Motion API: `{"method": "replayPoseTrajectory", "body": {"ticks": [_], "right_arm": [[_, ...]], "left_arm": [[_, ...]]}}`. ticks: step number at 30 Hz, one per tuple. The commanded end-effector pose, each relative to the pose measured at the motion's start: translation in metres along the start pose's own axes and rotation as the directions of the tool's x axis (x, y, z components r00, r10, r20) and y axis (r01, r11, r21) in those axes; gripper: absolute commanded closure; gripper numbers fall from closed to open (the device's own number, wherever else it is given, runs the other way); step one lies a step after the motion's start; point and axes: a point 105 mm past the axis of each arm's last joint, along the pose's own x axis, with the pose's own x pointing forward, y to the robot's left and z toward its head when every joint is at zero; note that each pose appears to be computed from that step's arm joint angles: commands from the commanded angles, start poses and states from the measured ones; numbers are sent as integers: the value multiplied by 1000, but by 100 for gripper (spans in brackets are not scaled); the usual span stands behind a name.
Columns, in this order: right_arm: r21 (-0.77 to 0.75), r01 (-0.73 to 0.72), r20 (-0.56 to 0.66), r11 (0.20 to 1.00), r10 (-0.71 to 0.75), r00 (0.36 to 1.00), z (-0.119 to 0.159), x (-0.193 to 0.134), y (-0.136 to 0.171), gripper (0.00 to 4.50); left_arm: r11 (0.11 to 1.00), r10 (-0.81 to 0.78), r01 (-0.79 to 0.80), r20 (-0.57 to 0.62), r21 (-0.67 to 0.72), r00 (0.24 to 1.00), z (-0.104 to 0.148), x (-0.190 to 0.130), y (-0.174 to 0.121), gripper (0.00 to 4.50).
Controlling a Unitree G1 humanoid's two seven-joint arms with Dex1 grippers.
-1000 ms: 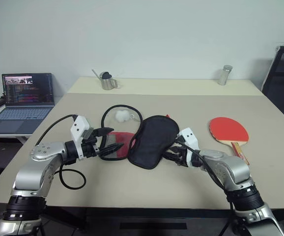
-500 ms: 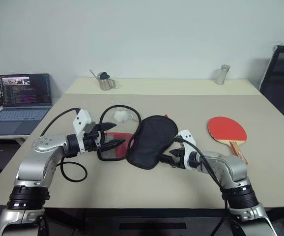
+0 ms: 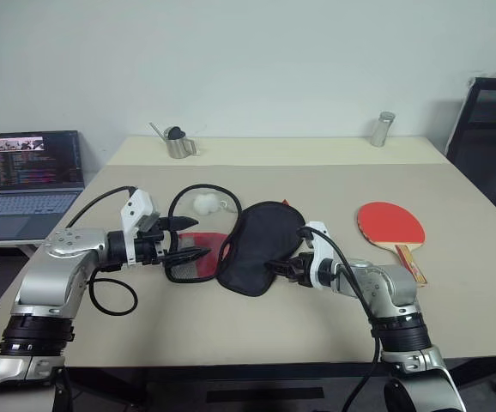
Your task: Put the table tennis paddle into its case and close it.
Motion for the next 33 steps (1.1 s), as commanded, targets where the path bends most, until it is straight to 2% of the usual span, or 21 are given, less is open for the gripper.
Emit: {"method": "replayPoseTrajectory", "body": {"ticks": [1, 9, 12, 23, 33], "right_arm": [[-41, -55, -11, 998, 55, 998, 1, 10, 21, 4], [-82, -58, -17, 995, 57, 998, -1, 18, 26, 4], [-86, -32, 4, 996, 32, 999, 3, 19, 21, 61], [22, 30, 40, 999, -31, 999, 10, 10, -1, 448], [67, 68, 59, 995, -72, 996, 15, -15, -18, 448]], "left_arm": [[998, 31, -32, 22, 55, 999, 13, -8, 6, 35], [998, 30, -31, 21, 60, 999, 11, -8, 6, 35], [998, 29, -31, 20, 63, 999, 11, -8, 6, 35], [996, -13, 9, 40, 86, 999, 17, 3, 2, 35], [989, -116, 110, 59, 96, 991, 24, 19, -17, 35]]}}
